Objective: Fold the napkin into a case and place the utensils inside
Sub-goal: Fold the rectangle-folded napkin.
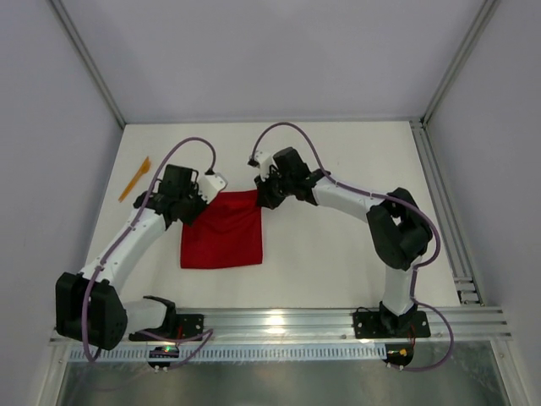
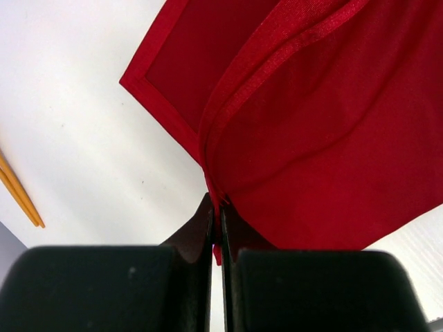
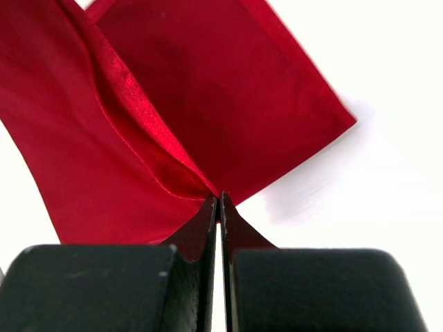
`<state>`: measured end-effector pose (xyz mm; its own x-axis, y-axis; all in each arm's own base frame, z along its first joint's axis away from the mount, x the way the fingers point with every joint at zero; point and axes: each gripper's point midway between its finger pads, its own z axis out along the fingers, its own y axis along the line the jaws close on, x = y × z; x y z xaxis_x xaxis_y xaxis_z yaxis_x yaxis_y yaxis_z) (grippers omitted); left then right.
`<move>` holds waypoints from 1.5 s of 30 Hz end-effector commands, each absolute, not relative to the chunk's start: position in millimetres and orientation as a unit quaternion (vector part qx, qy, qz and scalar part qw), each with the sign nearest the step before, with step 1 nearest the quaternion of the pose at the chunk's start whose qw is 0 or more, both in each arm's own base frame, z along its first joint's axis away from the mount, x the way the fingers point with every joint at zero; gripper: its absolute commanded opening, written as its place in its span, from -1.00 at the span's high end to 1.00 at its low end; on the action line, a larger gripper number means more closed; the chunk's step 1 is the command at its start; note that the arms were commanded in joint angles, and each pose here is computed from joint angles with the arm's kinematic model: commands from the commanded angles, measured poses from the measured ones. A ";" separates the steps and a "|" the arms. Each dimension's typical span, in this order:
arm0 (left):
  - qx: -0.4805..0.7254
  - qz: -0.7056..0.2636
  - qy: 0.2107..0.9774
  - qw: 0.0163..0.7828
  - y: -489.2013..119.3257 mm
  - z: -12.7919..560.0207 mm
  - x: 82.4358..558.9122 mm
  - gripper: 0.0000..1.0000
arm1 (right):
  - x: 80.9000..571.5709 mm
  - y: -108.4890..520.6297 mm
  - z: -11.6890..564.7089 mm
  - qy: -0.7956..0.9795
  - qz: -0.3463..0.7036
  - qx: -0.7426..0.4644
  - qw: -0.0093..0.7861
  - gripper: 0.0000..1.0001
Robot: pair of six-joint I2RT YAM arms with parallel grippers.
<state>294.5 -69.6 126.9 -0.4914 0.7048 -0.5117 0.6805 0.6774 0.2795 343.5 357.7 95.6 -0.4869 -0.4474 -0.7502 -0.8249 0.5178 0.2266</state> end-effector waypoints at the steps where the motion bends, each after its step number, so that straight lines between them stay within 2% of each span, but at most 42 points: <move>1: 0.393 0.030 0.855 0.338 -69.9 139.4 319.2 1.00 | 368.5 373.6 131.5 0.792 0.322 -0.363 0.371 0.94; 20: 0.378 0.013 0.855 0.354 -67.9 115.5 370.9 1.00 | 400.1 374.6 114.8 0.818 0.320 -0.320 0.355 0.94; 35: 0.364 -0.006 0.870 0.332 -68.2 73.5 385.1 1.00 | 418.3 377.4 88.8 0.847 0.295 -0.295 0.330 0.94; 39: 0.354 -0.002 0.876 0.327 -60.2 64.1 391.8 0.82 | 423.7 372.1 82.6 0.855 0.285 -0.281 0.329 0.88; 45: 0.347 -0.003 0.881 0.322 -54.6 54.8 398.1 0.82 | 425.2 368.6 78.4 0.861 0.288 -0.267 0.323 0.90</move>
<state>374.2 -51.6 38.7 -0.5960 0.6252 -0.5040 0.6292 0.7535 0.1906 411.5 367.8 64.8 -0.6525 -0.3155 -0.6890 -0.6653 0.6738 0.3215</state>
